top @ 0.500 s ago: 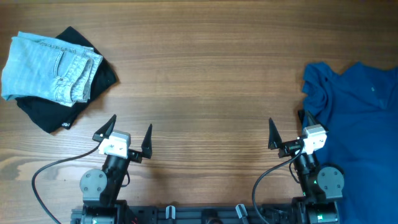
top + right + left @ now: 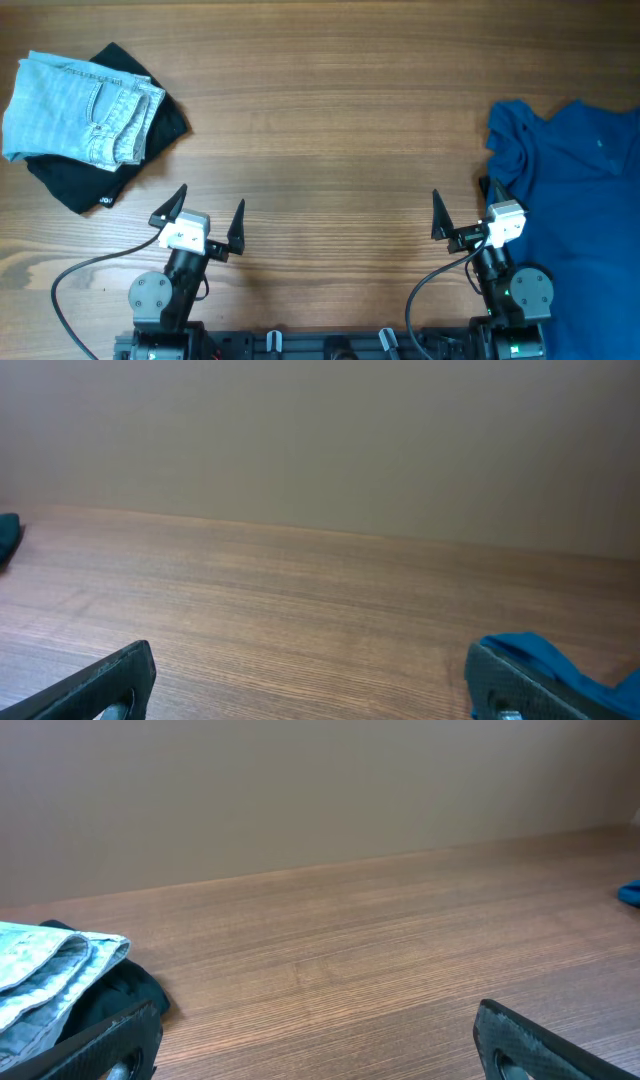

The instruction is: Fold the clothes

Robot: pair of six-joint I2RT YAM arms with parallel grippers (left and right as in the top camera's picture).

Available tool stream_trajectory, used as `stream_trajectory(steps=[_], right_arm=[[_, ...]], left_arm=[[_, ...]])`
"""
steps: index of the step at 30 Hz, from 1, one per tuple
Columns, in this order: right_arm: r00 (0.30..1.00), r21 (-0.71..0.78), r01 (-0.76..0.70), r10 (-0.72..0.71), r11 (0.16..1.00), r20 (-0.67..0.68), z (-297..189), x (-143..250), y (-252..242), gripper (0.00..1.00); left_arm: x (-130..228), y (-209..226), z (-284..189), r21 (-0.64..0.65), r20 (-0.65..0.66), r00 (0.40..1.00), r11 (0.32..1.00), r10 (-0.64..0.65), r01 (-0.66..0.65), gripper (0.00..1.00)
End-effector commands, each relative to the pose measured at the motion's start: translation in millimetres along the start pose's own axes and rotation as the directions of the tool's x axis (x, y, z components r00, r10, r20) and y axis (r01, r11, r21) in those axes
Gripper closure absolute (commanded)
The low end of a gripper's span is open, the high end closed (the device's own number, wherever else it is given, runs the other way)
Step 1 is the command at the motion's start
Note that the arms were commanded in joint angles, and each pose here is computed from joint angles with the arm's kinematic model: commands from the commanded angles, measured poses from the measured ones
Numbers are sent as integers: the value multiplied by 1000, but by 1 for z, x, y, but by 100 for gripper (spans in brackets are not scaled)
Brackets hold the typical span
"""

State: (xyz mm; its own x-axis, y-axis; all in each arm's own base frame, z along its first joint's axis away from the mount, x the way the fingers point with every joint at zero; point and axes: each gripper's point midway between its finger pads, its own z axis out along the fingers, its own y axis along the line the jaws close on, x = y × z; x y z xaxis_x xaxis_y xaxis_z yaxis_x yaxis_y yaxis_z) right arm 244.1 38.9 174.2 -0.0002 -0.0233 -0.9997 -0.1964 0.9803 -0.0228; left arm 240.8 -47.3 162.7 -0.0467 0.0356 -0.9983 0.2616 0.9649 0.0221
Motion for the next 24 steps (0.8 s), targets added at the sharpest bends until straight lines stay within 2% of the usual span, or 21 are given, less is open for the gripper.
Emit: stream_trajectory(steps=[1, 24], right_arm=[[1000, 23, 1, -2, 1000, 9, -1, -2, -4, 0], [1000, 3, -4, 4, 1000, 16, -1, -3, -1, 0]], left_arm=[[2, 0, 0, -3, -2, 1000, 1000, -6, 6, 0], [2, 0, 0, -2, -2, 1000, 1000, -6, 6, 0]])
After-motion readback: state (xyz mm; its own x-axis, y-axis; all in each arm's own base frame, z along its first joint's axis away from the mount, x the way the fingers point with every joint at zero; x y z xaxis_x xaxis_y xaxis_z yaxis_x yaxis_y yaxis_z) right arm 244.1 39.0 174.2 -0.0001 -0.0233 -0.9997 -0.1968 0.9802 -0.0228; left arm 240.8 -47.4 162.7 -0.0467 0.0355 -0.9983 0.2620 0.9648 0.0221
